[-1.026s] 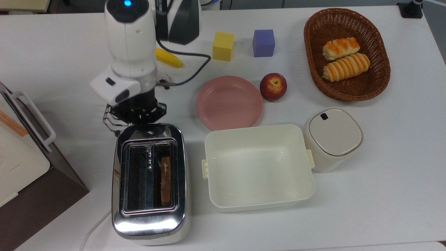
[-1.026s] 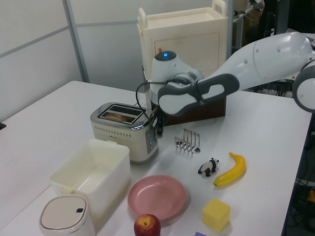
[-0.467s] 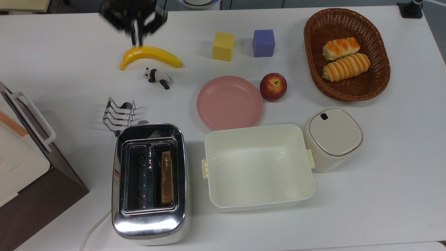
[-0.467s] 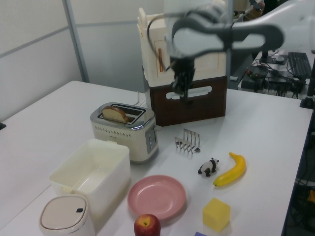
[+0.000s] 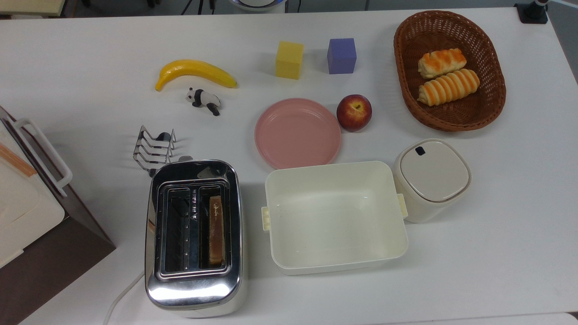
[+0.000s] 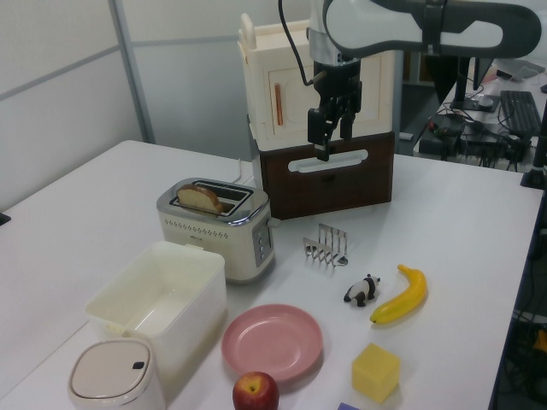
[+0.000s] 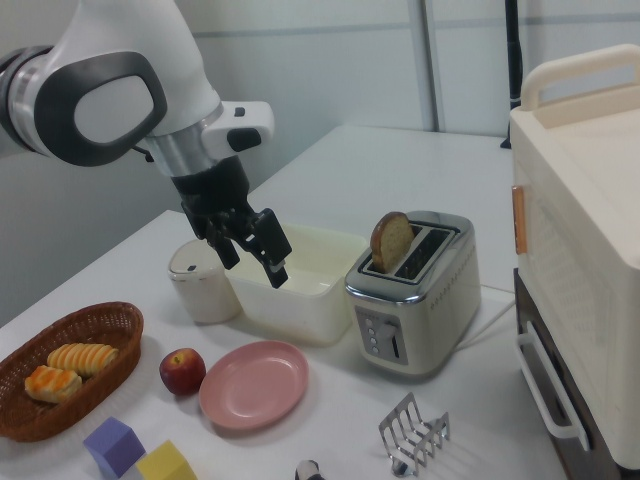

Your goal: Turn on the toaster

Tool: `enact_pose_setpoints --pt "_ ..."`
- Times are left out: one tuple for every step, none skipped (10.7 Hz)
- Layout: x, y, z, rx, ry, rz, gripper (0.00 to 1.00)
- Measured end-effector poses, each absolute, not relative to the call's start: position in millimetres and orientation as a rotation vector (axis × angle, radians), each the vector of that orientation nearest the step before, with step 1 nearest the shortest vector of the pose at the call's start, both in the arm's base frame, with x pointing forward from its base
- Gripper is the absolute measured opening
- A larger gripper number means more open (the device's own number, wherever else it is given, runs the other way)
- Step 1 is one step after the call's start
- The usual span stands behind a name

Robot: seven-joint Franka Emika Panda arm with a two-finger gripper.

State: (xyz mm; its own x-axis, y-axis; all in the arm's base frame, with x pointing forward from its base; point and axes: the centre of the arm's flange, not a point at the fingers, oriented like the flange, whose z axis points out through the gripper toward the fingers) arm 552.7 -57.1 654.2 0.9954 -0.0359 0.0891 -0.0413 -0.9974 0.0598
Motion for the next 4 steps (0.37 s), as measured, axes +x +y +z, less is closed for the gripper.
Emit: enact_pose_setpoints --pt "552 -64 654 3.106 -0.087 0.139 1.00" --pt "552 -70 653 3.121 -0.109 0.139 1.00" --pt "552 -73 651 3.125 -0.118 0.134 1.00" --pt "553 -75 649 3.126 -0.123 0.127 1.00"
